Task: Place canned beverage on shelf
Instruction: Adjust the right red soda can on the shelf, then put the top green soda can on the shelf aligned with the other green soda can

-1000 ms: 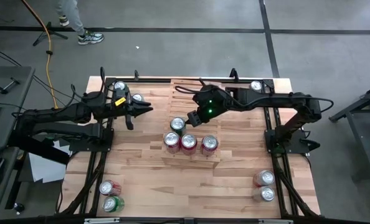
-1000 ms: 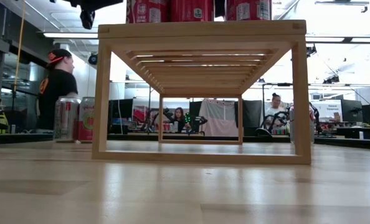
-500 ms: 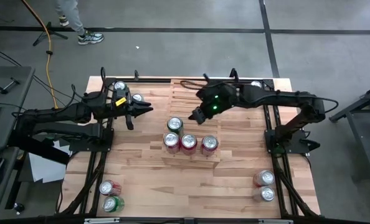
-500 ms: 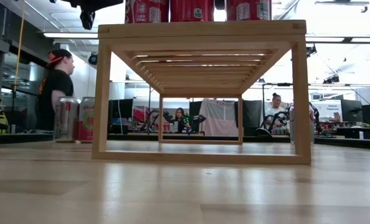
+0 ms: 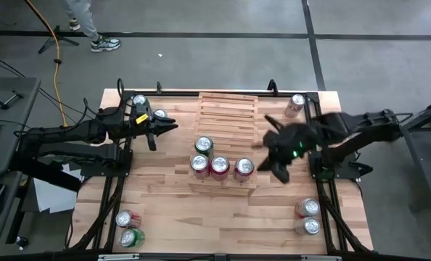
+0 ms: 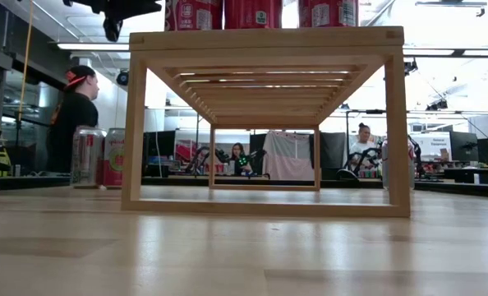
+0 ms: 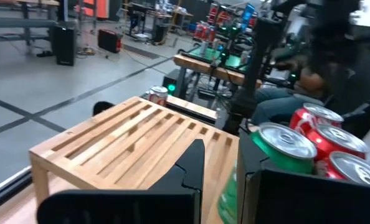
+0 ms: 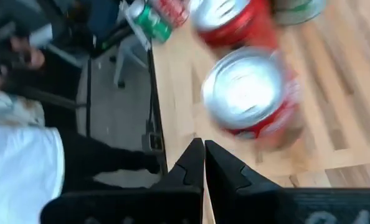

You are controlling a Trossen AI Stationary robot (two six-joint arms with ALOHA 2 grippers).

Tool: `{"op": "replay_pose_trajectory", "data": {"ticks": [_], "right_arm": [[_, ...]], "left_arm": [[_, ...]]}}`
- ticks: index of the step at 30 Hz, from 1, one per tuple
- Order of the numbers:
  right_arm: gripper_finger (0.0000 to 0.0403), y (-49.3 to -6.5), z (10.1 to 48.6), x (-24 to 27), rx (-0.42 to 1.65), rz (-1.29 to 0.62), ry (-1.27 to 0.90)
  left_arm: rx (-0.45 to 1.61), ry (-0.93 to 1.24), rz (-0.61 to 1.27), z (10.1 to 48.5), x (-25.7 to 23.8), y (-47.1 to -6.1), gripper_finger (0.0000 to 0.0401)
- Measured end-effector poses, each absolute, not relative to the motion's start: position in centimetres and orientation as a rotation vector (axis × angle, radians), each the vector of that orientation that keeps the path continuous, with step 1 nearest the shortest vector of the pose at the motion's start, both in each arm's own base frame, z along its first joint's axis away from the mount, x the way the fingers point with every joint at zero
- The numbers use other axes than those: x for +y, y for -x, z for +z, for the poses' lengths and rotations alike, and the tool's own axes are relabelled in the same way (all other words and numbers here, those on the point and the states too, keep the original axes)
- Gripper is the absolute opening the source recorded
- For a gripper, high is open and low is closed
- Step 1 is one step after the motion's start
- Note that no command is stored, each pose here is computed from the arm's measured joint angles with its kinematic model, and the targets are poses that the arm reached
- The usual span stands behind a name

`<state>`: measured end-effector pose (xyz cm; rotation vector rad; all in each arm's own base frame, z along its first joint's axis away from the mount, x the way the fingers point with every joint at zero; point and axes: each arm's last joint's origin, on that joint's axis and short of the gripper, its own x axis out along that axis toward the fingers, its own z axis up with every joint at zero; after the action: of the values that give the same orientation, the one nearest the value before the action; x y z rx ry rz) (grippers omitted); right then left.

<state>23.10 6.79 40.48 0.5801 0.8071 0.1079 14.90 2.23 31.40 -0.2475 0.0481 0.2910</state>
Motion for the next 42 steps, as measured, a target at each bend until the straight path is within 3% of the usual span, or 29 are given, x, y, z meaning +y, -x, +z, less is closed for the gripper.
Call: {"op": "replay_pose_trajectory", "data": {"ticks": [5, 12, 33, 42], "right_arm": [[0.0000, -23.6, 38.9, 9.4, 0.850, 0.016, -0.445], [0.0000, -24.7, 36.3, 9.0, 1.007, -0.152, -0.366], [0.0000, -26.7, 36.0, 8.4, 0.945, -0.129, -0.326], [0.0000, -23.5, 37.2, 7.6, 1.000, -0.156, -0.310]], "left_arm": [[0.040, 0.249, 0.322, 31.4, 2.3, -14.9, 0.0003], [0.036, 0.274, 0.324, 31.4, 2.3, -14.9, 0.0003], [0.036, 0.280, 0.321, 31.4, 2.3, -14.9, 0.0003], [-0.035, 0.267, 0.257, 32.3, 2.1, -14.2, 0.0003]]}}
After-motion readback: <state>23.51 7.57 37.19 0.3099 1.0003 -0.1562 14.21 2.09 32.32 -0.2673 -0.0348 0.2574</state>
